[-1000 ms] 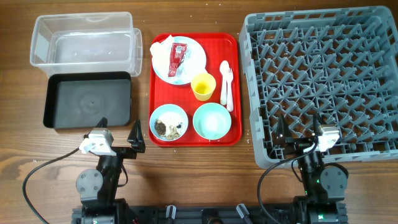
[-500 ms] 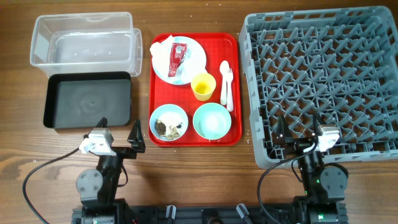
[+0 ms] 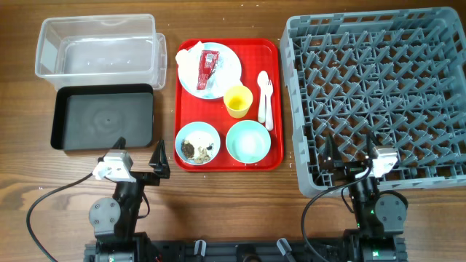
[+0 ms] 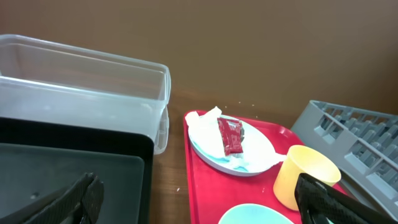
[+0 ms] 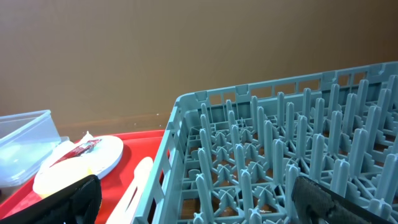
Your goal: Sort waste into correct bins and load items into the dishwasher rack
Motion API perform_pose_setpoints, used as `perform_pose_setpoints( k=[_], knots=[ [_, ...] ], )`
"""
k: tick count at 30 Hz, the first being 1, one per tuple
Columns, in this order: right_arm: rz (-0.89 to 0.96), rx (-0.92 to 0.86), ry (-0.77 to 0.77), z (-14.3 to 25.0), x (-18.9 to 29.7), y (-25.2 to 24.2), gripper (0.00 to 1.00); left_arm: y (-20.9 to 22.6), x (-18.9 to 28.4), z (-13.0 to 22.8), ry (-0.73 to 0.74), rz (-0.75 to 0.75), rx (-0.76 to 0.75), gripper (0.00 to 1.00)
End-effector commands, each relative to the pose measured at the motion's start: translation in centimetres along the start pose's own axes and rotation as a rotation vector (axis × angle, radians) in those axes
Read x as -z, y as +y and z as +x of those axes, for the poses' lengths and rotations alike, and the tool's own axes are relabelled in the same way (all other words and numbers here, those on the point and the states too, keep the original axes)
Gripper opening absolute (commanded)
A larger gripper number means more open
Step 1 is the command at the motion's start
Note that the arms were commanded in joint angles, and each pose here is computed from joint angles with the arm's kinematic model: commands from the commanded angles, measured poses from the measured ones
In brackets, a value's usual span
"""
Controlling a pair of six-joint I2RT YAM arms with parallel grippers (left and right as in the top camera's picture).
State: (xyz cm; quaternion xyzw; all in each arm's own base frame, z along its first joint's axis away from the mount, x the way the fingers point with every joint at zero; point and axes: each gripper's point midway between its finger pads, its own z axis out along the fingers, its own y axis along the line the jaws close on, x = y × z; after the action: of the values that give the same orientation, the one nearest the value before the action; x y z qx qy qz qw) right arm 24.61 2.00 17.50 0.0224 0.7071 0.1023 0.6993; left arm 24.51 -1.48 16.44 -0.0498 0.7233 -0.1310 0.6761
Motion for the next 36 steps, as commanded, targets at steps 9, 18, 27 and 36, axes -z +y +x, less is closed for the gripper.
perform_pose_setpoints(
  k=[9, 18, 27, 36],
  knots=[
    [-0.007, 0.017, -0.002, 0.0, 0.0, 0.2, 1.00, -2.5, -1.2, -7.1, -0.001, 0.056, 0.002, 1.00],
    [-0.007, 0.017, -0.002, 0.0, 0.0, 0.2, 1.00, -6.9, -14.7, -11.0, 0.516, 0.095, 0.011, 1.00],
    [-0.007, 0.017, -0.002, 0.0, 0.0, 0.2, 1.00, -8.6, -27.8, 1.7, 1.004, 0.111, -0.018, 1.00],
    [-0.007, 0.017, -0.002, 0.0, 0.0, 0.2, 1.00, -8.2, -29.8, 14.6, 1.140, 0.007, -0.241, 1.00]
  ],
)
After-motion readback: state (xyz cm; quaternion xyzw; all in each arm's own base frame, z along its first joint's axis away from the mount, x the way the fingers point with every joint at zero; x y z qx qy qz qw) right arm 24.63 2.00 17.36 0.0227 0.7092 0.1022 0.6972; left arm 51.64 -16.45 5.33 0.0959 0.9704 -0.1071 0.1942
